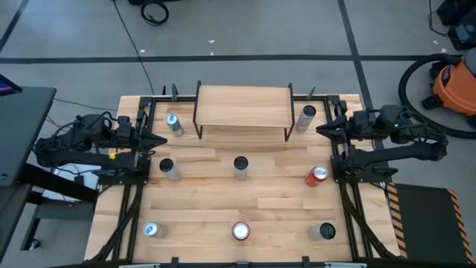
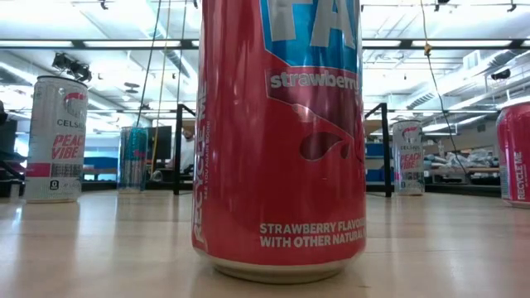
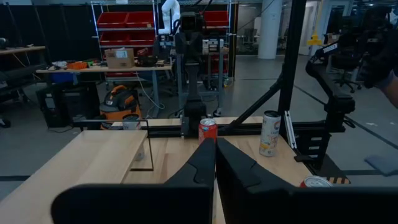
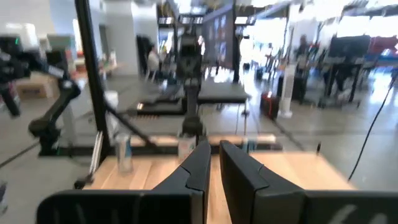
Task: Place canned beverage on shelf
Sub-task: Put the right white pink soda can on the shelf
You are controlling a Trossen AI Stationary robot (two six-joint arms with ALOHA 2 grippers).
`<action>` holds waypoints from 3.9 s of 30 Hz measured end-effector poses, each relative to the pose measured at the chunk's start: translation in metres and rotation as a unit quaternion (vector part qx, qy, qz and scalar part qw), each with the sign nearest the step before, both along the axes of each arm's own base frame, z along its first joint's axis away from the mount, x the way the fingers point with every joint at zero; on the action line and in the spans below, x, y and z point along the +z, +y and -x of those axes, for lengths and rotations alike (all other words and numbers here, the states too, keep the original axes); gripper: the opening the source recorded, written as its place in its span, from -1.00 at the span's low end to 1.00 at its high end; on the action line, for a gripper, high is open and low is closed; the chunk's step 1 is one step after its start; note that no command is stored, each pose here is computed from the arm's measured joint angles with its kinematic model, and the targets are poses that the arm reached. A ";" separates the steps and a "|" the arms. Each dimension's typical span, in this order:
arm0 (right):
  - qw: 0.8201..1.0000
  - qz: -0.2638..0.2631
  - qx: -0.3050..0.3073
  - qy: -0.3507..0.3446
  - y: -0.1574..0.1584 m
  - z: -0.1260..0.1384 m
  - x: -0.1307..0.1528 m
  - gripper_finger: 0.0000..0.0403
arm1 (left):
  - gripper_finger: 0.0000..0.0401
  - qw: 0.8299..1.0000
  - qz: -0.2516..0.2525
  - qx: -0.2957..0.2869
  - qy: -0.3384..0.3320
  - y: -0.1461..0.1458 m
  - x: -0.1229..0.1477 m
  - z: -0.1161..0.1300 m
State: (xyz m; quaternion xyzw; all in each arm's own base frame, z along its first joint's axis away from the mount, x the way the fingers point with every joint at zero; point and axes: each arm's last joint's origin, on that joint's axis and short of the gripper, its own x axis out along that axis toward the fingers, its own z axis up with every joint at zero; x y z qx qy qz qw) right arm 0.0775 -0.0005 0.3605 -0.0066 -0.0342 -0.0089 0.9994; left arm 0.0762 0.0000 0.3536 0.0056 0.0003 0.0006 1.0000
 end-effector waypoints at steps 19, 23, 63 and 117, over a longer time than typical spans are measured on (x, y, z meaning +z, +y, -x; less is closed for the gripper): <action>0.999 -0.032 -0.007 0.001 -0.001 -0.004 0.000 -0.77 | -0.92 1.000 0.000 0.000 0.000 0.000 0.000 0.000; 1.000 -0.025 -0.008 0.002 -0.001 -0.004 0.000 -0.77 | -0.92 1.000 0.000 0.000 0.000 0.000 0.000 0.000; 1.000 -0.021 -0.008 -0.011 -0.001 -0.006 0.003 -0.77 | -0.92 1.000 0.004 0.000 -0.019 0.000 0.004 0.000; 0.997 -0.053 -0.028 -0.051 -0.002 -0.014 0.011 -0.77 | -0.92 1.000 0.013 0.001 -0.011 0.000 0.002 0.000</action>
